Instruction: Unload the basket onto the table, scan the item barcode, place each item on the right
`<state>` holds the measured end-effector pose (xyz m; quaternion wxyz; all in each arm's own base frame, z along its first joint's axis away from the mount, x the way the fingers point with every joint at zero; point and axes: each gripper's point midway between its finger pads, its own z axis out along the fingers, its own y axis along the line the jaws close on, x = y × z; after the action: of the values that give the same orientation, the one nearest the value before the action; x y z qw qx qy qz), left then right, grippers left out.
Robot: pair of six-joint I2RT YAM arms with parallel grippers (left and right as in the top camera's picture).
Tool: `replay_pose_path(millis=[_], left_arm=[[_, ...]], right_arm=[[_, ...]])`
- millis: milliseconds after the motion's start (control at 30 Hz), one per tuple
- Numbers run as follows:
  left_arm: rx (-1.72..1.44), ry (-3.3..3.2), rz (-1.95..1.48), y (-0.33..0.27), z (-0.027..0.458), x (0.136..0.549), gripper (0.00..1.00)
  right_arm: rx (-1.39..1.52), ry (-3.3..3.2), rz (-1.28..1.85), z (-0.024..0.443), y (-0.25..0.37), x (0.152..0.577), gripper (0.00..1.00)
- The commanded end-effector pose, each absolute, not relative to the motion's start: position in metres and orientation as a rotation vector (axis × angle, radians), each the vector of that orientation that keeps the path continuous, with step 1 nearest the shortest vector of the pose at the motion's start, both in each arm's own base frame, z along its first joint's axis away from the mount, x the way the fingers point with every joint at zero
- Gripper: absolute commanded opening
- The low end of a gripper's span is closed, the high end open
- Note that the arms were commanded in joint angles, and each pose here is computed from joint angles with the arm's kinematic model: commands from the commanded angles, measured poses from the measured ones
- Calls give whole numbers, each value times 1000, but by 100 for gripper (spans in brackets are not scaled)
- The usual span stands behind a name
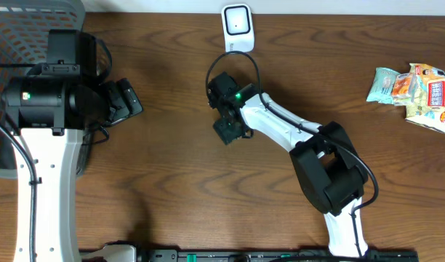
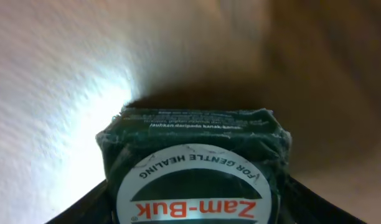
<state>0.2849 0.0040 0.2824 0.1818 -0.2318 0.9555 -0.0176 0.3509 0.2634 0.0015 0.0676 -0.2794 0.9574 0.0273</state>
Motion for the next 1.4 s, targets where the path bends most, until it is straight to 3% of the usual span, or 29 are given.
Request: replay_pose_path(millis=[0, 167, 233, 267, 333, 433, 500, 900, 967, 1100, 1267, 1367], left_arm=[[-670, 2699, -36, 7, 281, 285, 98], [-670, 2699, -36, 7, 281, 285, 98], [-670, 2699, -36, 7, 281, 285, 98], [-670, 2699, -36, 7, 281, 285, 98], [-670, 2699, -36, 7, 281, 285, 98], [-670, 2699, -36, 7, 281, 285, 98], [-670, 2699, -36, 7, 281, 285, 98], [-670, 2699, -36, 7, 281, 285, 98], [-670, 2699, -36, 7, 281, 285, 98], [-670, 2699, -36, 7, 281, 285, 98], [-670, 2699, -36, 7, 281, 285, 98], [-670, 2699, -36, 7, 281, 285, 98]], right_arm=[[-676, 2983, 78, 10, 254, 339, 58], [-555, 3109, 11, 22, 237, 317, 51], [-542, 3115, 9, 29, 235, 314, 53], [-541, 3110, 11, 32, 235, 314, 56], [-532, 3074, -4, 37, 234, 321, 77], [-521, 3022, -5, 39, 237, 333, 95], [-517, 3001, 13, 40, 240, 337, 99], [-754, 2982, 59, 34, 247, 327, 99], [-756, 2997, 49, 28, 243, 322, 92], [-758, 3011, 43, 14, 239, 316, 93], [-703, 3047, 29, 7, 233, 309, 80], [-651, 3071, 34, 7, 233, 306, 66]])
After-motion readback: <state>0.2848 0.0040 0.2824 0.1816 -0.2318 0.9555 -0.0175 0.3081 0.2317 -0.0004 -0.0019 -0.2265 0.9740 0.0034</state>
